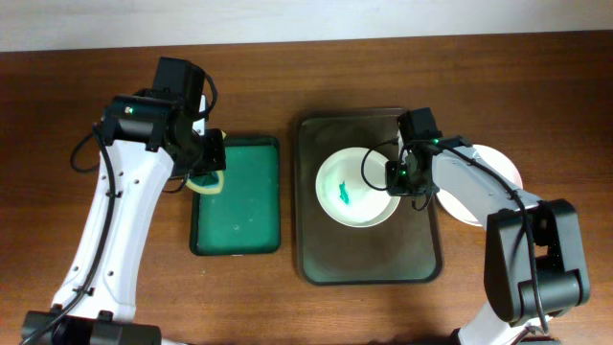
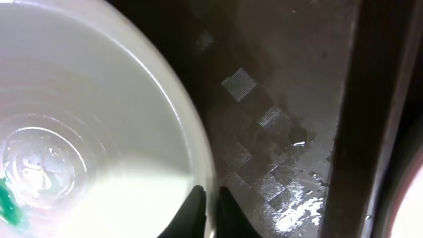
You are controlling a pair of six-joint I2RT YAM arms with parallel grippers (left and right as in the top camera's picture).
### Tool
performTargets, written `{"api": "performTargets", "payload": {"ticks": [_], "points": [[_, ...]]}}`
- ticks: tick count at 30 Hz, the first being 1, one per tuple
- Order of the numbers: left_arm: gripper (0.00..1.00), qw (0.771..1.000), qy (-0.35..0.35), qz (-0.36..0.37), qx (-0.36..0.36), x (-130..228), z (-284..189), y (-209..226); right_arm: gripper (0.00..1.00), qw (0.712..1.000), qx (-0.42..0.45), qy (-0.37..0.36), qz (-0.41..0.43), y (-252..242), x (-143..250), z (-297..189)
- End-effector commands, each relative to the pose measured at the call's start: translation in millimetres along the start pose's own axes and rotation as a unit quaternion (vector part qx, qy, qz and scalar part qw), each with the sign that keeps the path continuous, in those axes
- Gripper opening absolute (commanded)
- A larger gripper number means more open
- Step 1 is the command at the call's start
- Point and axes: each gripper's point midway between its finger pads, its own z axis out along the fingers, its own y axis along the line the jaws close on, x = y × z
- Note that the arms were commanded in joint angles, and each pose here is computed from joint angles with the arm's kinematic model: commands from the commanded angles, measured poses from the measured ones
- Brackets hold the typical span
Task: Clean dirty plates on tray and stack at the side
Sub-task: 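Dip the sponge into the green water tray with the left gripper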
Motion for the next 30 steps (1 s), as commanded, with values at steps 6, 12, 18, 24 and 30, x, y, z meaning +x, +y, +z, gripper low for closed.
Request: {"api": "performTargets", "payload": {"ticks": [6, 12, 18, 24, 30], "points": [[0.0, 0.995, -0.014, 0.099, 0.008, -1, 1, -23, 0.04, 1.0, -0.015, 0.013, 0.006, 4, 5, 4], [0.0, 0.992, 0.033, 0.123, -0.003, 5, 33, -38, 0.04, 0.999, -0.015, 0.031, 0.007, 3, 14, 4], [0.0, 0.99, 0.087, 0.111, -0.018, 4, 82, -41, 0.04, 0.999, -0.014, 0.034, 0.007, 3, 15, 4], [0.0, 0.985, 0.134, 0.1, -0.033, 8, 134, -43, 0.04, 0.999, -0.014, 0.033, 0.007, 3, 15, 4], [0.0, 0.983, 0.151, 0.1, -0.039, 7, 173, -46, 0.04, 0.999, -0.014, 0.033, 0.007, 3, 15, 4]]}}
